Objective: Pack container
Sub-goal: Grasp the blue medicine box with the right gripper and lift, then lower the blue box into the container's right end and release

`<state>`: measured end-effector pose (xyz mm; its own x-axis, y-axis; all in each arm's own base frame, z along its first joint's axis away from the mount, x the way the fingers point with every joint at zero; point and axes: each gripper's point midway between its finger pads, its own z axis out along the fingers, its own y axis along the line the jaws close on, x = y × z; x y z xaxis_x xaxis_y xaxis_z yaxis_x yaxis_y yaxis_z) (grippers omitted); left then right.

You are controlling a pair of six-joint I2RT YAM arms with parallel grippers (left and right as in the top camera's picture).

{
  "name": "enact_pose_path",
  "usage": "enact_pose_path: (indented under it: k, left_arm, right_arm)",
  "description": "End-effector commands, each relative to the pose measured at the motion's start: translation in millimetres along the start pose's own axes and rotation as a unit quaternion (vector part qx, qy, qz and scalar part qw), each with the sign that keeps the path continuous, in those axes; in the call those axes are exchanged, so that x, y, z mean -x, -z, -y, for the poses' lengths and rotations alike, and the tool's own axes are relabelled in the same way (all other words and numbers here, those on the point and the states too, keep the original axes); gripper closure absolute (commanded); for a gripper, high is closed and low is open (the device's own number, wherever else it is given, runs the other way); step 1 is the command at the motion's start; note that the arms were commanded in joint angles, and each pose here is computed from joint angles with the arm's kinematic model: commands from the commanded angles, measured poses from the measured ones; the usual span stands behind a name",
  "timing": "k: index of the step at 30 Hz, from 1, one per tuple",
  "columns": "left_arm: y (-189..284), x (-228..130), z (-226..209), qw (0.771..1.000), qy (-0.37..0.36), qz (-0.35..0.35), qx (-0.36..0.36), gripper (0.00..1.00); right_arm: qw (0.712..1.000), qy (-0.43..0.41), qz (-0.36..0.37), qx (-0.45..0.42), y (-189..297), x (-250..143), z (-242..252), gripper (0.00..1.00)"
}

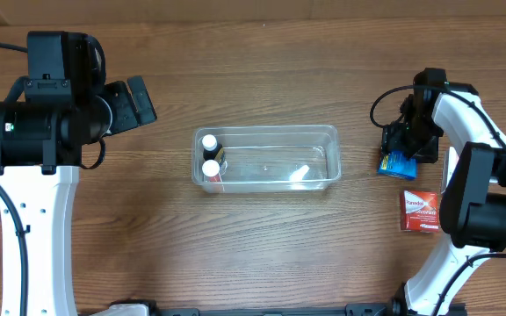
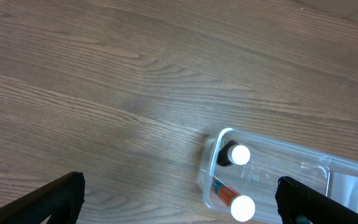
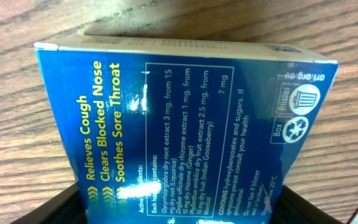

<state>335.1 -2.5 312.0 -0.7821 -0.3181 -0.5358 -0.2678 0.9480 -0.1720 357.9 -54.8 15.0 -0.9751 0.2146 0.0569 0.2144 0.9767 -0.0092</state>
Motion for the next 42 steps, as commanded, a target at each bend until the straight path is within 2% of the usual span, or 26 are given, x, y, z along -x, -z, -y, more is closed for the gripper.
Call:
enact_pose_path:
  k: [1,3,5,10,12,15,20,26,29,30,31,32,33,37,40,42]
  left_arm:
    - [3,2,1,1.0,0.005,0.002,-0.005,0.0]
    - [3,2,1,1.0,0.005,0.002,-0.005,0.0]
    - [3,2,1,1.0,0.005,0.001,-0.005,0.0]
    - [3,2,1,1.0,0.005,0.002,-0.005,0.0]
    - [3,1,1,1.0,0.005,0.0,-0.004,0.0]
    - [3,1,0,1.0,0.005,-0.001,-0.004,0.0]
    - [3,-1,0,1.0,0.005,-0.005,-0.003,0.0]
    - [3,-3,-1,1.0,0.005,-0.009,-0.001,0.0]
    - [3,-3,-1,1.0,0.005,-0.008,0.0,0.0]
    - [3,-3,-2,1.0,0.005,-0.009,0.0,0.0]
    - [3,-3,-1,1.0,0.005,-0.009,0.0,0.0]
    - [3,-3,-1,1.0,0.005,-0.009,0.0,0.0]
    - [3,-3,-1,1.0,0.005,-0.008,0.0,0.0]
    - [3,-3,-2,1.0,0.001,-0.009,0.0,0.0]
    - [3,-3,-2,1.0,0.001,-0.008,0.0,0.0]
    - [3,-3,-2,1.0,0.001,-0.009,0.001,0.0]
  right_arm:
    - [0.997,-0.002,0.069,0.032,59,19,-10,0.29]
    - [0.991,0.007,0.116,0.066,108,15,-23,0.29]
    - [0.977,0.038,0.181,0.104,167,-5,-49,0.29]
    - [0.945,0.128,0.262,0.151,245,-73,-121,0.3]
    - [0.939,0.171,0.247,0.168,244,-95,-157,0.3]
    - [0.949,0.183,0.197,0.167,212,-108,-186,0.3]
    - [0.97,0.165,0.132,0.12,136,-91,-201,0.3]
    - [0.979,0.162,0.082,0.095,82,-77,-208,0.29]
    - [0.981,0.16,0.072,0.081,70,-75,-206,0.29]
    - [0.981,0.16,0.075,0.08,70,-73,-206,0.29]
    - [0.981,0.16,0.076,0.079,70,-73,-206,0.23]
    - [0.981,0.16,0.077,0.079,70,-73,-206,0.05]
    - [0.98,0.162,0.082,0.082,71,-70,-208,0.0]
    - [0.977,0.161,0.117,0.074,96,-56,-209,0.0]
    - [0.967,0.131,0.217,0.028,178,-33,-183,0.0]
    - [0.951,0.074,0.301,0.019,246,-18,-146,0.0]
